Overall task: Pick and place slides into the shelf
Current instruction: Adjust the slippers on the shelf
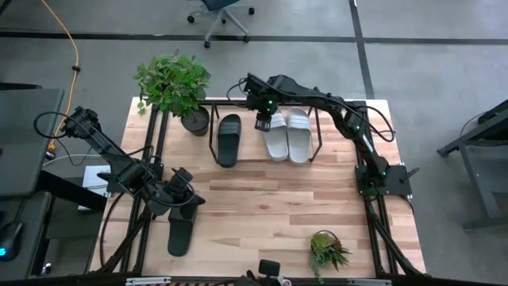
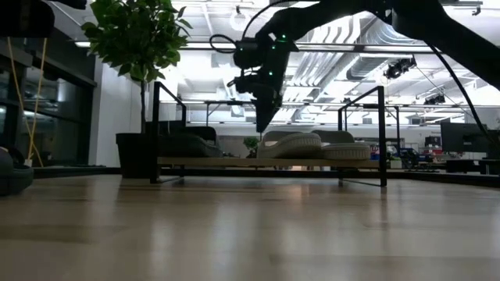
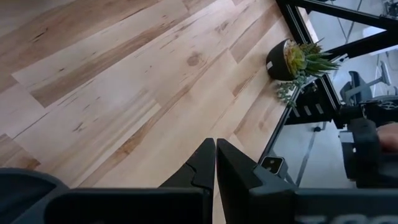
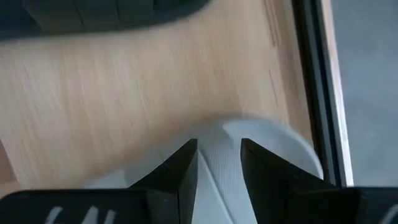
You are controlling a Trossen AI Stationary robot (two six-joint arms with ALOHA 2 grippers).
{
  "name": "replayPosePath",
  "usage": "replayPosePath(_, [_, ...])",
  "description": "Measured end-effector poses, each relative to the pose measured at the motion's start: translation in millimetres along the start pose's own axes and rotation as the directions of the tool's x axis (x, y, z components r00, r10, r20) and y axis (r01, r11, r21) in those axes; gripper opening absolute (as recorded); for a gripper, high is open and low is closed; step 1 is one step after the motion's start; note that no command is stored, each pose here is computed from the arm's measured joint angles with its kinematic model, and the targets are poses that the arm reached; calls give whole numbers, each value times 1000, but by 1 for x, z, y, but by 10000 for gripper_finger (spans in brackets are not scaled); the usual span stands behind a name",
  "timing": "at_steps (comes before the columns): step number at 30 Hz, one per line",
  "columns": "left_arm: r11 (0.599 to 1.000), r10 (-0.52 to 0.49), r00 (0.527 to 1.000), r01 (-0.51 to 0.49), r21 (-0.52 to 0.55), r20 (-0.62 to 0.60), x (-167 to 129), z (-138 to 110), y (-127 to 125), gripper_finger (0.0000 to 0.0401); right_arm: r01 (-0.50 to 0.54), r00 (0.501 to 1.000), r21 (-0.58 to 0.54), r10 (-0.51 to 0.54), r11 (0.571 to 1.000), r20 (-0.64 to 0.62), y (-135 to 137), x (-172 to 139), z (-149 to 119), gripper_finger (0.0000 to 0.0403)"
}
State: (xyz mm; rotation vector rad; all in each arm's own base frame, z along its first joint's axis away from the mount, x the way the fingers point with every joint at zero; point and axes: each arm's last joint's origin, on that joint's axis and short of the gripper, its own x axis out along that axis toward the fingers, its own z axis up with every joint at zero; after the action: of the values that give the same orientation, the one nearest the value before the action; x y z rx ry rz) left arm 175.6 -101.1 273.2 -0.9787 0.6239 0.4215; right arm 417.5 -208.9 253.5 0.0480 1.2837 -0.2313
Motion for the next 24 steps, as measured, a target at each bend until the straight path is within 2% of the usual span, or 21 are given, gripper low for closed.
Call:
replayPosePath(8, [1000, 0, 1000, 0, 0, -1, 0, 0, 0, 5, -9, 999, -63, 12, 998, 49, 9, 12, 9, 114])
replayPosePath(15, [1000, -3, 1000, 3, -1, -12, 0, 0, 0, 5, 34, 999, -60, -35, 998, -19, 10, 28, 7, 114])
replayPosePath(24, [1000, -3, 1000, 3, -2, -15, 0, -1, 0, 5, 71, 993, 61, -65, 996, -98, 0, 28, -2, 114])
